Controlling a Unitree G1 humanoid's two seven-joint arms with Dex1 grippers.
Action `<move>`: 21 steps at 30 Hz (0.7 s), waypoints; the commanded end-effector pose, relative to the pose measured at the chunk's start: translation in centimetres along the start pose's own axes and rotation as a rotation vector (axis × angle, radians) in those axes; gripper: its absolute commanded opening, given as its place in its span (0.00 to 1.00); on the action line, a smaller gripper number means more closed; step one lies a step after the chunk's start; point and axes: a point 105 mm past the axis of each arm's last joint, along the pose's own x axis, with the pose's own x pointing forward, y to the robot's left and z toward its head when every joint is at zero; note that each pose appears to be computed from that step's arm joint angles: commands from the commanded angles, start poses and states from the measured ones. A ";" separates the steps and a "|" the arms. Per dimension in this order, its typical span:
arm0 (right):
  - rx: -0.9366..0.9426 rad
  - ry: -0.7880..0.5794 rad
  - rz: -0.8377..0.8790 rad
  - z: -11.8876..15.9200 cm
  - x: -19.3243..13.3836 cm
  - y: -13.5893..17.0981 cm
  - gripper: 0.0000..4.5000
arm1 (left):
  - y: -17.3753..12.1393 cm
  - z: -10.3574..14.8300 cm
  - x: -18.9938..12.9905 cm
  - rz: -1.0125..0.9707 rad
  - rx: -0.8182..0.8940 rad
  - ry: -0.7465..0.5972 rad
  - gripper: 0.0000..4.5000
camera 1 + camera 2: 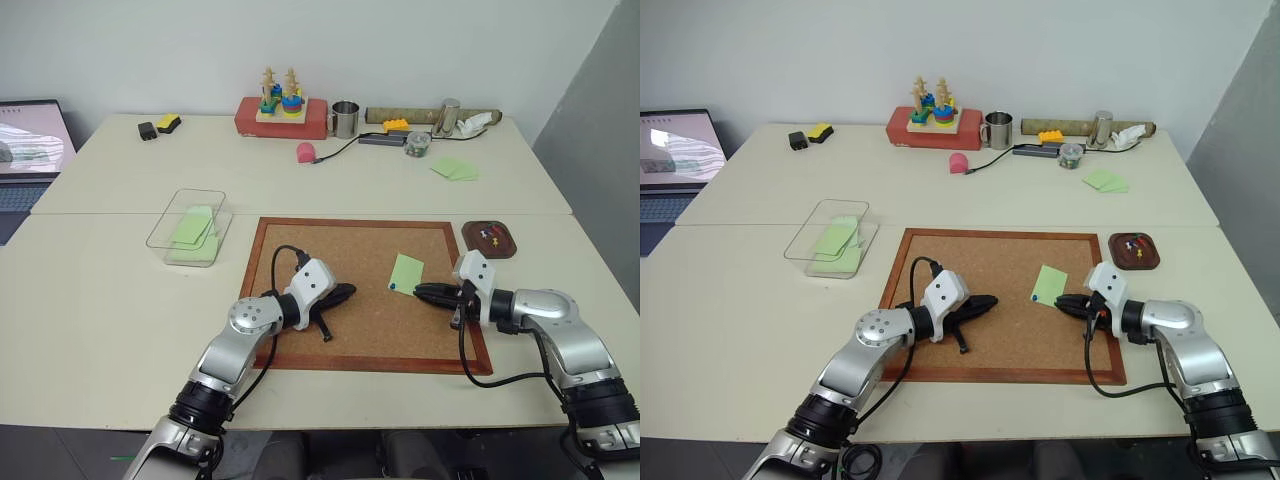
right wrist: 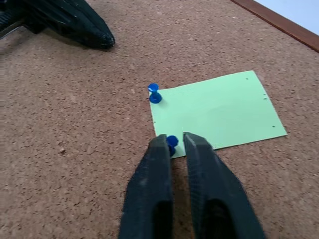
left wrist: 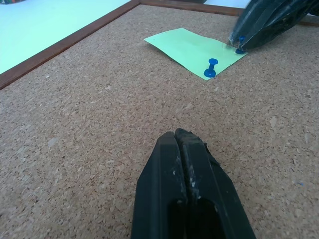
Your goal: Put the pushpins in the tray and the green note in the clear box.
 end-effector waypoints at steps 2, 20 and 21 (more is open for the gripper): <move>-0.035 -0.024 0.005 0.8 -0.2 0.2 0.01 | -0.5 -1.4 -0.2 -0.009 -0.018 0.051 0.00; 0.007 -0.187 0.002 4.7 -1.4 0.7 0.01 | -0.4 -1.8 -0.1 0.006 -0.011 0.067 0.00; 0.010 -0.188 0.003 4.7 -1.4 0.7 0.01 | -0.4 -1.8 -0.1 0.007 -0.011 0.067 0.00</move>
